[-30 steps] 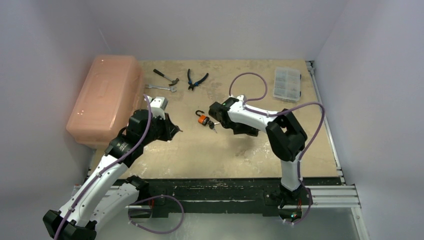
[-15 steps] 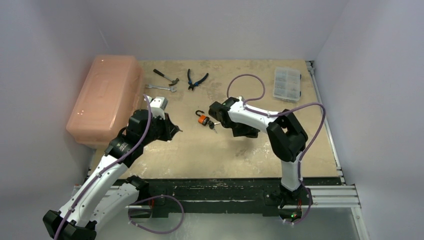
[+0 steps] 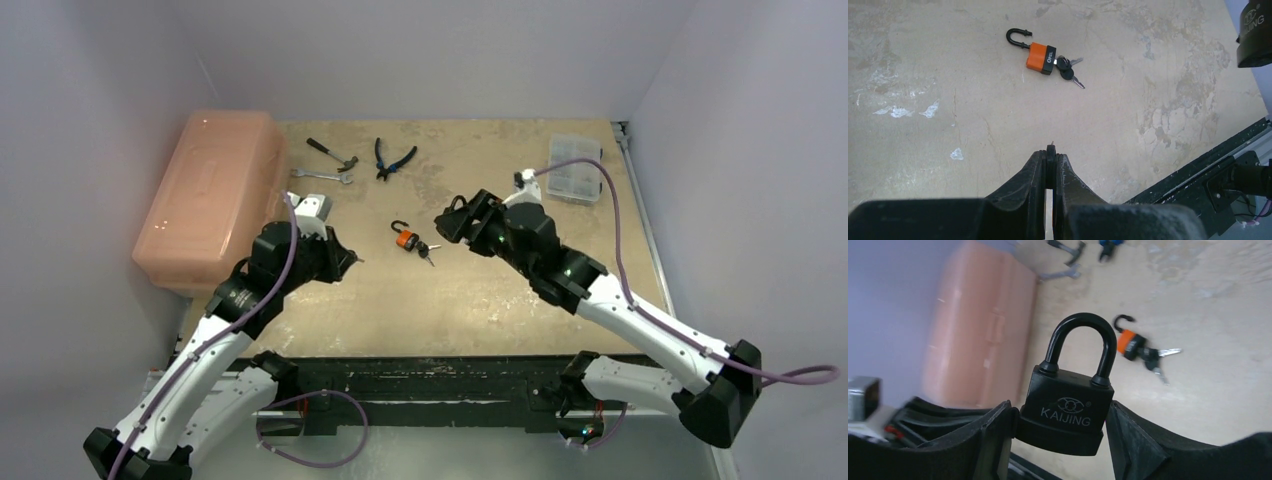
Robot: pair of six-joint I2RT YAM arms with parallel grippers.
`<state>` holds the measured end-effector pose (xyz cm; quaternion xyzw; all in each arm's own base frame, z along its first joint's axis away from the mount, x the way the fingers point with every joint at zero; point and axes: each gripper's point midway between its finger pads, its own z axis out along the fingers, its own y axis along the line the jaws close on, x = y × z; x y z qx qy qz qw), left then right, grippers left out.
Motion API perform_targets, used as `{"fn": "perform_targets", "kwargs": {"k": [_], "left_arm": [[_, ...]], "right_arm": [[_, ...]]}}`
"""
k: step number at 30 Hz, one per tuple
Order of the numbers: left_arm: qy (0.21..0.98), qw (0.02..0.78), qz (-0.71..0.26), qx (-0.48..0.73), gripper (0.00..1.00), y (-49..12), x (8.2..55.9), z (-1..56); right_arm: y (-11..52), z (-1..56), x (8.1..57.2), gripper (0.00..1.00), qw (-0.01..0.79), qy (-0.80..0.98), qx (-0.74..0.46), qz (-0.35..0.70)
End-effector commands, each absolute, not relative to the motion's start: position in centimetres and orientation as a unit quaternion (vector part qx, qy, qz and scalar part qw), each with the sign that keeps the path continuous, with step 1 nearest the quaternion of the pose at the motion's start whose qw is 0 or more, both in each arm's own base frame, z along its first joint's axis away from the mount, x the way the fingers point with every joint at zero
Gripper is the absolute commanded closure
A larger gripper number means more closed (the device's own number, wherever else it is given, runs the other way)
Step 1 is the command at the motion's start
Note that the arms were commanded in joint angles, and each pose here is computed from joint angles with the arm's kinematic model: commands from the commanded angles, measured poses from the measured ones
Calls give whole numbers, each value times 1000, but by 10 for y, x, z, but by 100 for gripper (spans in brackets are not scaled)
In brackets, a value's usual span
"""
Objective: Unlock with the key
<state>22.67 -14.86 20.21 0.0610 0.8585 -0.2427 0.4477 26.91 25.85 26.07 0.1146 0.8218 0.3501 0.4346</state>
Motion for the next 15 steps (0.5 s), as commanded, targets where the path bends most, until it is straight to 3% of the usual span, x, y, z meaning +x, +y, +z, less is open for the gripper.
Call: {"fn": "perform_targets", "kwargs": {"k": [1,6,15], "left_arm": [[825,497,-259,72,100,-149,228,230],[792,532,-292,70,100,-151,220,256],[711,565,-416,54,100,-171,198,310]], "right_arm": [[266,332,271,100,433,660,255,559],[261,345,264,100,377,585,322,642],[255,368,256,100,343,558,345,672]]}}
